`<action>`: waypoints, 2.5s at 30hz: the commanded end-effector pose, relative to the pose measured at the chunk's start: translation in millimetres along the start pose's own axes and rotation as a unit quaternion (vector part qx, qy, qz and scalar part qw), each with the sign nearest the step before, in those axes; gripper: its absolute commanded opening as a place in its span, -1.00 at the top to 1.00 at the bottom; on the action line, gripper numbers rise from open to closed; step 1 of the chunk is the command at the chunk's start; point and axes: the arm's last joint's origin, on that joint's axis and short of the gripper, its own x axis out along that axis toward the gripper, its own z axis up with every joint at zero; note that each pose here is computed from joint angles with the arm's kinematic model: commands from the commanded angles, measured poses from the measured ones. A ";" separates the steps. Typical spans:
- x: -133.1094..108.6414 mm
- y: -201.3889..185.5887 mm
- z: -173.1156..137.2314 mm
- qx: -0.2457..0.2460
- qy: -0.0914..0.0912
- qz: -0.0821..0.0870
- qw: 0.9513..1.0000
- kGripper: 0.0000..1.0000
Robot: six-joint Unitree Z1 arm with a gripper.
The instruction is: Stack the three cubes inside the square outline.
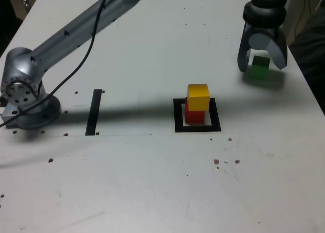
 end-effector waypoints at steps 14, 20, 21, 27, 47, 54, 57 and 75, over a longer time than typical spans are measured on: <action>-2.9 -3.7 1.0 0.002 0.000 -0.004 1.000 0.45; -3.2 -4.4 1.1 0.002 0.001 -0.005 1.000 0.45; -3.4 -4.5 1.1 0.002 0.001 -0.005 1.000 0.45; -7.0 -6.0 0.5 0.001 -0.001 -0.006 1.000 0.45; -82.3 -38.2 -36.0 -0.022 -0.013 -0.010 1.000 0.44; -117.5 -59.9 -63.6 -0.038 -0.018 -0.010 0.999 0.45; -129.2 -71.8 -77.6 -0.041 -0.012 -0.007 0.999 0.45; -150.1 -148.7 -129.0 -0.092 0.008 -0.016 0.996 0.45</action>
